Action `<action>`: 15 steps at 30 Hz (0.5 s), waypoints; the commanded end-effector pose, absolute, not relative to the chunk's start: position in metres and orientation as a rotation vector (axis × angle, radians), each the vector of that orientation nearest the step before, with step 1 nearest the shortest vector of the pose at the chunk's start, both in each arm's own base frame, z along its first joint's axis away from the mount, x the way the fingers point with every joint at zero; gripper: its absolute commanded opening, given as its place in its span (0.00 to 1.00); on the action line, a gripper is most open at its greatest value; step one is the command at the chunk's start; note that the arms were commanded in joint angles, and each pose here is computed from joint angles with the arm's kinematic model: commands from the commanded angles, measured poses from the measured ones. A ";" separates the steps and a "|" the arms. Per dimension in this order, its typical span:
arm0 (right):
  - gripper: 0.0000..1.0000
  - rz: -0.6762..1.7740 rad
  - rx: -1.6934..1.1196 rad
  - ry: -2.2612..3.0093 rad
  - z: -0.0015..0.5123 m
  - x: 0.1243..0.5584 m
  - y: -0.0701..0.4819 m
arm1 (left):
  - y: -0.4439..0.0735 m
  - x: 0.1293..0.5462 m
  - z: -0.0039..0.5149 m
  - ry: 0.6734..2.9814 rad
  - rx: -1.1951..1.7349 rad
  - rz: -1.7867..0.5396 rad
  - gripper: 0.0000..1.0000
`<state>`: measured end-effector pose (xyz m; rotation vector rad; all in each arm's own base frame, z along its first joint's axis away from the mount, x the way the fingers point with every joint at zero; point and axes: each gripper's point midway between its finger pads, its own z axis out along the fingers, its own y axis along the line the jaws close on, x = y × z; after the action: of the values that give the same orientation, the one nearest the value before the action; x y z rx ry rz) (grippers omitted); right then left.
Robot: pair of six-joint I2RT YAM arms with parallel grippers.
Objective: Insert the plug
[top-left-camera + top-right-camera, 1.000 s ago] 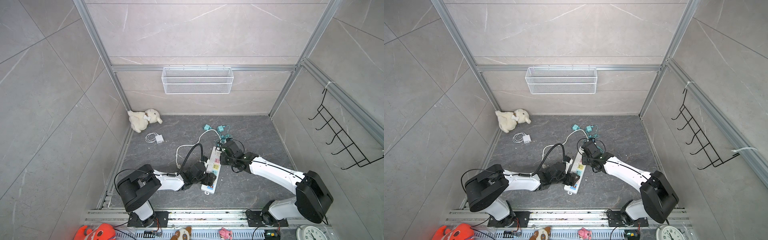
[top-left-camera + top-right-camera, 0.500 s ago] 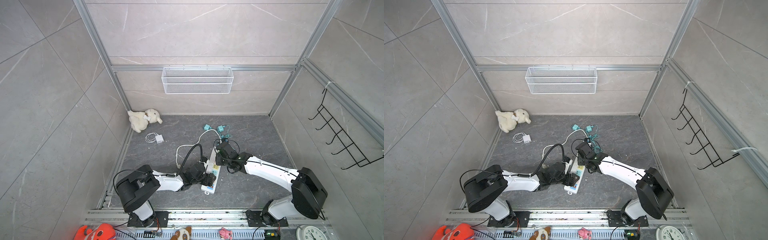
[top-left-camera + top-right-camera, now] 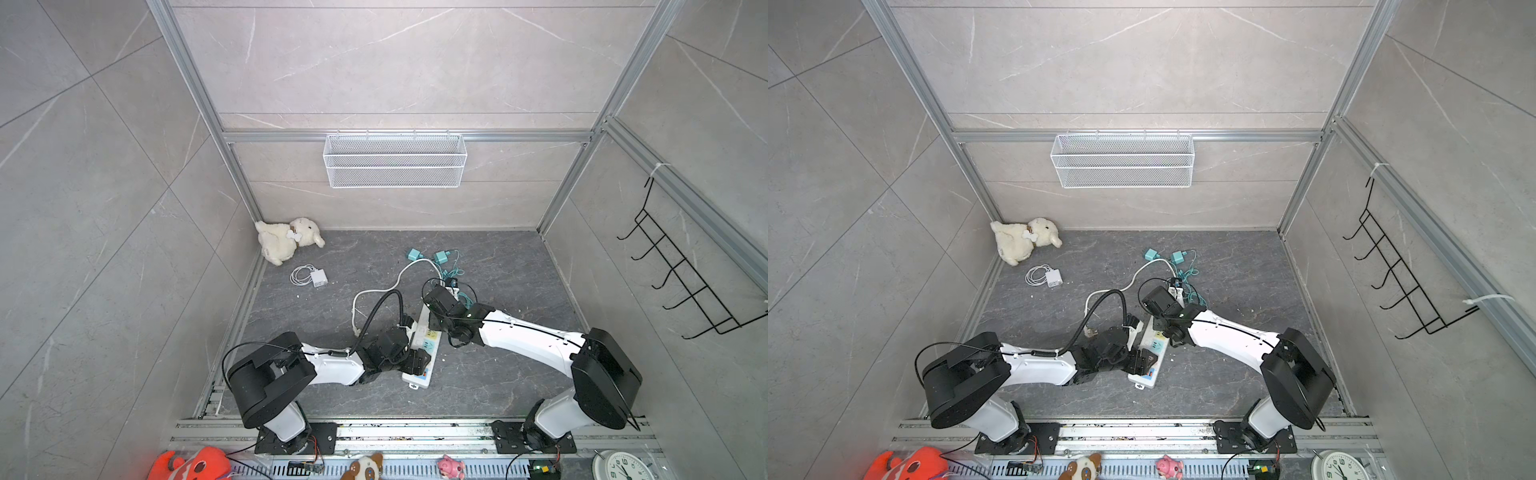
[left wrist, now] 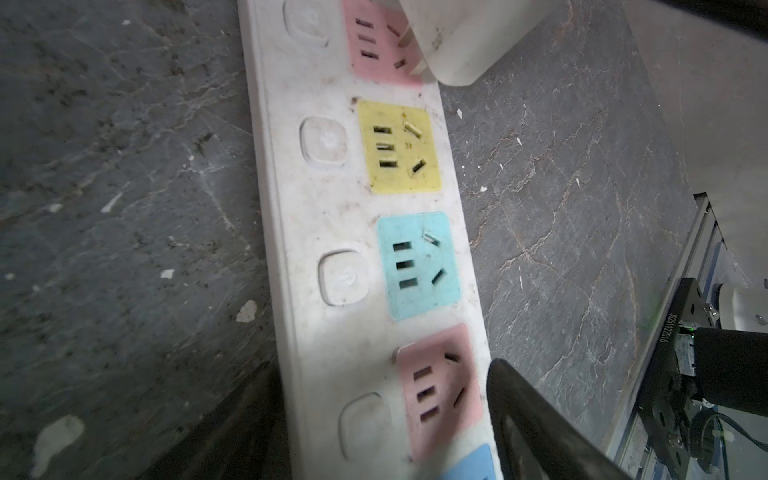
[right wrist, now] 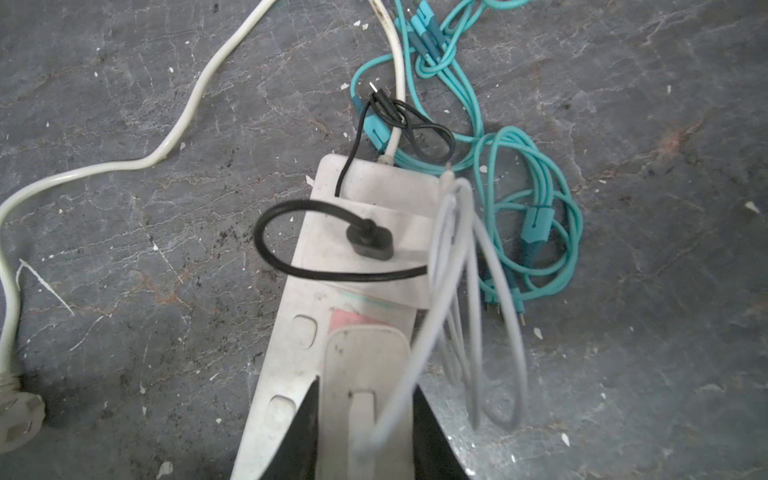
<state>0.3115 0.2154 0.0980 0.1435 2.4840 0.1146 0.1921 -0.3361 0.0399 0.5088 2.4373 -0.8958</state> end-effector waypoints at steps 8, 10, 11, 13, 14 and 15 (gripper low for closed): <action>0.10 0.139 0.235 2.468 0.094 0.321 0.231 | -0.330 0.188 0.048 2.407 0.499 -0.917 0.81; 0.10 0.134 0.245 2.471 0.092 0.321 0.232 | -0.329 0.187 0.047 2.412 0.501 -0.918 0.81; 0.10 0.128 0.250 2.473 0.091 0.321 0.232 | -0.330 0.186 0.047 2.411 0.502 -0.920 0.81; 0.10 0.104 0.260 2.474 0.091 0.319 0.230 | -0.328 0.185 0.047 2.415 0.502 -0.918 0.81; 0.10 0.093 0.266 2.474 0.091 0.318 0.229 | -0.328 0.186 0.048 2.410 0.501 -0.918 0.81; 0.10 0.083 0.270 2.477 0.090 0.317 0.228 | -0.328 0.186 0.048 2.411 0.501 -0.915 0.81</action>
<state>0.3208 0.2271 0.0948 0.2413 2.4618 0.1165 0.1871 -0.3276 0.0399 0.5075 2.4343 -0.8963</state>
